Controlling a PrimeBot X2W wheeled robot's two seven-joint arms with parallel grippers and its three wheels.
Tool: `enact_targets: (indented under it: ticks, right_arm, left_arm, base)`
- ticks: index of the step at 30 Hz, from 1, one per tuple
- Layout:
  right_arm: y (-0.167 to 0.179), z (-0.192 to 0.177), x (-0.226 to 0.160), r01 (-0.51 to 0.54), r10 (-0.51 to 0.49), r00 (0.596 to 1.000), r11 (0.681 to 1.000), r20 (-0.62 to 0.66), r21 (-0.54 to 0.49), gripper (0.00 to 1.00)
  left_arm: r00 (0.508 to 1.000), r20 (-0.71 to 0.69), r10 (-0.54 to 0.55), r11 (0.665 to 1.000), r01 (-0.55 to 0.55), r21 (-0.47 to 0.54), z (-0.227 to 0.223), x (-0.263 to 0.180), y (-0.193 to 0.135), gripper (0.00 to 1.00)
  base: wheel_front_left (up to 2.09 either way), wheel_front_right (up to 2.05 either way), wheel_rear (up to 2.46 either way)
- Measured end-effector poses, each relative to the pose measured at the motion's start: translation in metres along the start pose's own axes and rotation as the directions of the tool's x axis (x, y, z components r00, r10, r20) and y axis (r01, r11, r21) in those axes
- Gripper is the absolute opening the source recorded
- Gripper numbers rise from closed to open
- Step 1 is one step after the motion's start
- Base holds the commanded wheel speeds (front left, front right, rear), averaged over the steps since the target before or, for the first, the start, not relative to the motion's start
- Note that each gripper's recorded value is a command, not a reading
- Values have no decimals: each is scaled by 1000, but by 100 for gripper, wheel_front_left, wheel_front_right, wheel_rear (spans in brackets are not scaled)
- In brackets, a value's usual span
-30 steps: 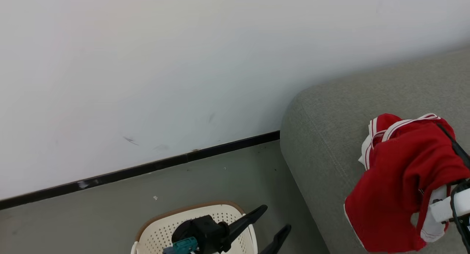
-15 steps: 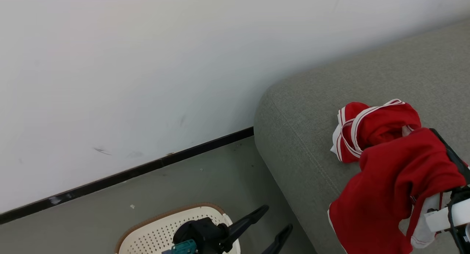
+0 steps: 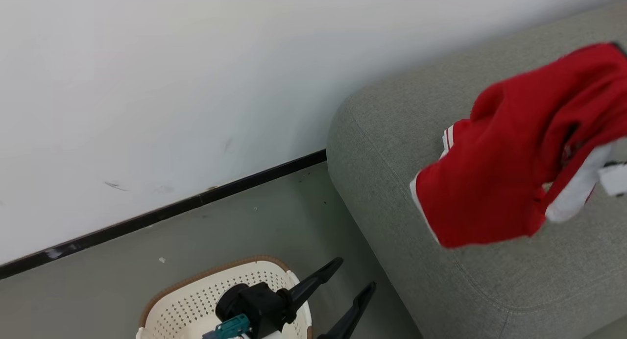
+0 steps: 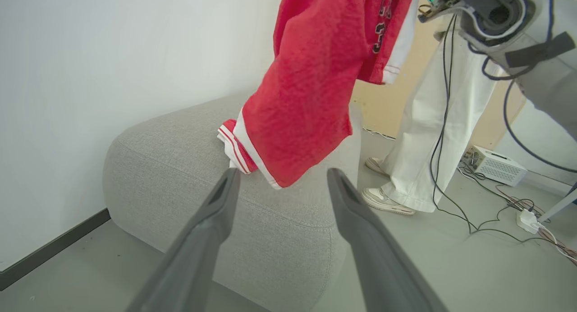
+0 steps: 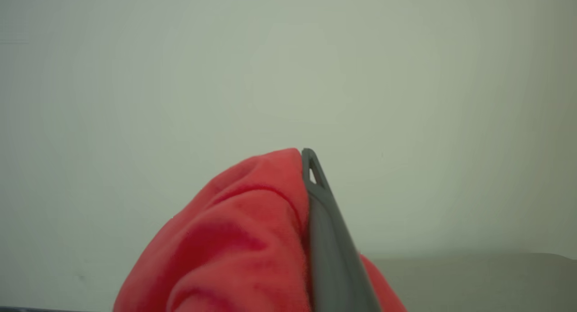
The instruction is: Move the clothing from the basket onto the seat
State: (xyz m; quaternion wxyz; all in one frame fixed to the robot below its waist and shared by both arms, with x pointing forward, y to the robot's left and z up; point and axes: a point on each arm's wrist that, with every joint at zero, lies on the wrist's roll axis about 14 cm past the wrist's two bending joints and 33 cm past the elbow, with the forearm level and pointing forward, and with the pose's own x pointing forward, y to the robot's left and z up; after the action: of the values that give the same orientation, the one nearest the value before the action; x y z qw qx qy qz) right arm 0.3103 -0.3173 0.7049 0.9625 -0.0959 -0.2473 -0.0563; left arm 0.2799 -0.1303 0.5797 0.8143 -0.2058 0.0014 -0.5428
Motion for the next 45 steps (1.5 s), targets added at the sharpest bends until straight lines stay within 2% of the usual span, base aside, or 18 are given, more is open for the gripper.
enact_targets:
  ticks: [5, 13, 21, 26, 31, 37, 41, 45]
  right_arm:
    - [-37, 25, 47, 71, -71, 997, 997, 39, -2, 0]
    - [-81, 22, 83, 159, -161, 987, 985, -23, -68, 0]
    - [-98, -24, 97, 195, -213, 966, 972, -148, -130, 0]
    - [-111, -75, 89, 267, -283, 927, 959, -245, -95, 0]
    - [-93, -143, 73, 278, -284, 882, 958, -376, -71, 0]
    - [-43, -231, 29, 243, -212, 783, 970, -584, -27, 0]
    - [-17, -262, 16, 192, -160, 747, 981, -646, -21, 0]
    - [-7, -279, 9, 179, -144, 728, 984, -670, -17, 0]
  left_arm:
    - [1000, 0, 30, 1000, -30, 8, 1, -3, 17, 100]
    - [997, 55, 60, 998, -61, 8, 20, 4, 35, 100]
    - [995, 70, 70, 997, -72, 37, 29, 8, 51, 100]
    - [995, 32, 96, 995, -97, 33, 19, 4, 65, 100]
    - [993, 10, 115, 993, -115, 7, 13, 2, 76, 100]
    - [992, 1, 125, 992, -125, 1, 10, 4, 90, 100]
    - [991, -1, 131, 991, -131, 0, 9, 4, 99, 100]
    - [990, -8, 139, 990, -139, -7, 6, 5, 107, 100]
  base:
    - [0, 0, 0]
    - [0, 0, 0]
    - [0, 0, 0]
    - [0, 0, 0]
    - [0, 0, 0]
    - [0, 0, 0]
    - [0, 0, 0]
    - [0, 0, 0]
